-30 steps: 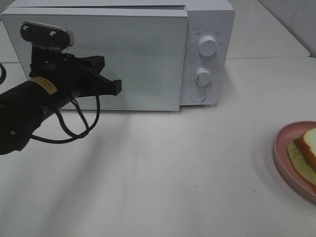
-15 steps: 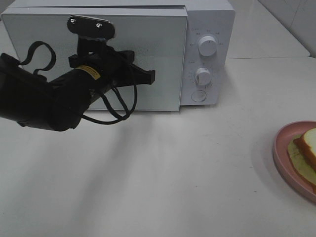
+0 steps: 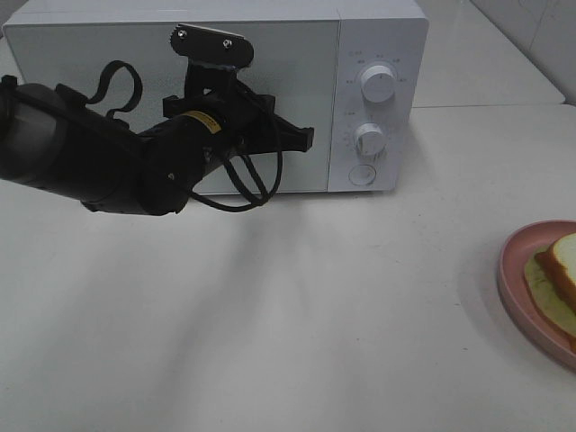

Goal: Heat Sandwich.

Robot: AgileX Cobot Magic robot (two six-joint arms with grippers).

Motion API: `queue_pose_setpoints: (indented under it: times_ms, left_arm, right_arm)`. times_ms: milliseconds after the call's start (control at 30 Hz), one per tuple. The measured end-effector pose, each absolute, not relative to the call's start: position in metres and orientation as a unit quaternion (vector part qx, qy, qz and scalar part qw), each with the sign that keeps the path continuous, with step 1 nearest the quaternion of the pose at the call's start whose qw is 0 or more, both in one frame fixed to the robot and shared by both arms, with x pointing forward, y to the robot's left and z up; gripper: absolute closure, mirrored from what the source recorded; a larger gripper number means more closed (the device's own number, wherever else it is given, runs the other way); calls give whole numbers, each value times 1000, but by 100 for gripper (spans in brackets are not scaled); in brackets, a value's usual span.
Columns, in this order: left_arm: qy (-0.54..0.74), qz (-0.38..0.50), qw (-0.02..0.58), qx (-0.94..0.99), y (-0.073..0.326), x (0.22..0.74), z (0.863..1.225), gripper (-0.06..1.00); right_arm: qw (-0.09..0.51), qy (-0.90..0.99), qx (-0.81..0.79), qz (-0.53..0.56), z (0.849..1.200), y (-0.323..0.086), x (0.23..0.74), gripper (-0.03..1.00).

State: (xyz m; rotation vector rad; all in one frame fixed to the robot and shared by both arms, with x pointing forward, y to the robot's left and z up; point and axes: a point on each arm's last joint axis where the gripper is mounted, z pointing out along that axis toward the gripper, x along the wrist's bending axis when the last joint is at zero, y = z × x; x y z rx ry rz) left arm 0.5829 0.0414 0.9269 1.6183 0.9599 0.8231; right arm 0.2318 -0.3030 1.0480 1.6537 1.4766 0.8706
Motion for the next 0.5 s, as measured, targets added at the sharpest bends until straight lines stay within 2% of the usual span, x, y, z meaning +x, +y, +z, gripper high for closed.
queue_pose_setpoints:
  times_ms: [267,500]
  left_arm:
    - [418,342,513,668,52,574,932,94]
    - [426,315,483,697,67,539,927,94]
  right_arm:
    - [371,576,645,339,1048,-303,232,20]
    - [371,576,645,339,1048,-303,232,20]
